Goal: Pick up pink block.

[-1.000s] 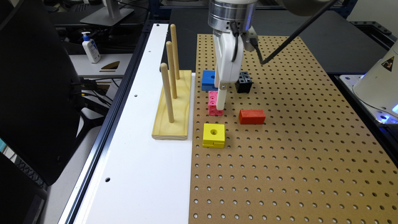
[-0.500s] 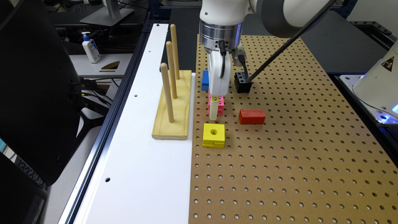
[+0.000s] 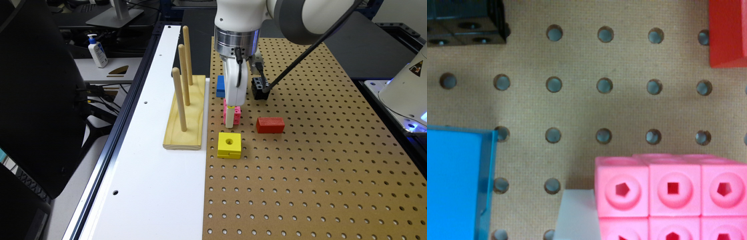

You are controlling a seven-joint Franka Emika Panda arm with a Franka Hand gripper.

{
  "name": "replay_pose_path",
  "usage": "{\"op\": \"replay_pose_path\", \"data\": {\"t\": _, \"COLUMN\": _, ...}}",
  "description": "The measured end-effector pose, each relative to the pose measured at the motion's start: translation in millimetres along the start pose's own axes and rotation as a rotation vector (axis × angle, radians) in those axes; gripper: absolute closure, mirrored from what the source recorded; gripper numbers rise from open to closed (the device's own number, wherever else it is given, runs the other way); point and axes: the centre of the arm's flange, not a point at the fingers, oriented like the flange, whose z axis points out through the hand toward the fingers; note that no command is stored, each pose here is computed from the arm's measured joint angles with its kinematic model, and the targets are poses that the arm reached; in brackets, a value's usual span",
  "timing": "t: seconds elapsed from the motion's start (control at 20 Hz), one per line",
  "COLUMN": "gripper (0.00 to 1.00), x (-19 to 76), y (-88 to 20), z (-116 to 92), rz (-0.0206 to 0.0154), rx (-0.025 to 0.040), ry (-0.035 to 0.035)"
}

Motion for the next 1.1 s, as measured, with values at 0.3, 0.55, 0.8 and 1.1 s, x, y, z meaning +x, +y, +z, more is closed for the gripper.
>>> {"op": "replay_pose_path", "data": {"t": 0.3, "gripper": 1.00, "x": 0.0, "y": 0.0, "z": 0.0, "rz": 0.0001, "rx": 0.0000, "ry": 0.0000}}
{"op": "replay_pose_path", "data": {"t": 0.55, "gripper": 1.00, "x": 0.6, "y": -0.5, "z": -4.1, "rz": -0.0007, "rx": 0.0020, "ry": 0.0038}}
{"op": "replay_pose_path", "data": {"t": 0.8, "gripper": 1.00, "x": 1.3, "y": -2.1, "z": -24.3, "rz": -0.0032, "rx": 0.0021, "ry": 0.0114}}
{"op": "replay_pose_path", "data": {"t": 1.1, "gripper": 1.00, "x": 0.4, "y": -1.4, "z": -31.5, "rz": -0.0042, "rx": -0.0006, "ry": 0.0124}}
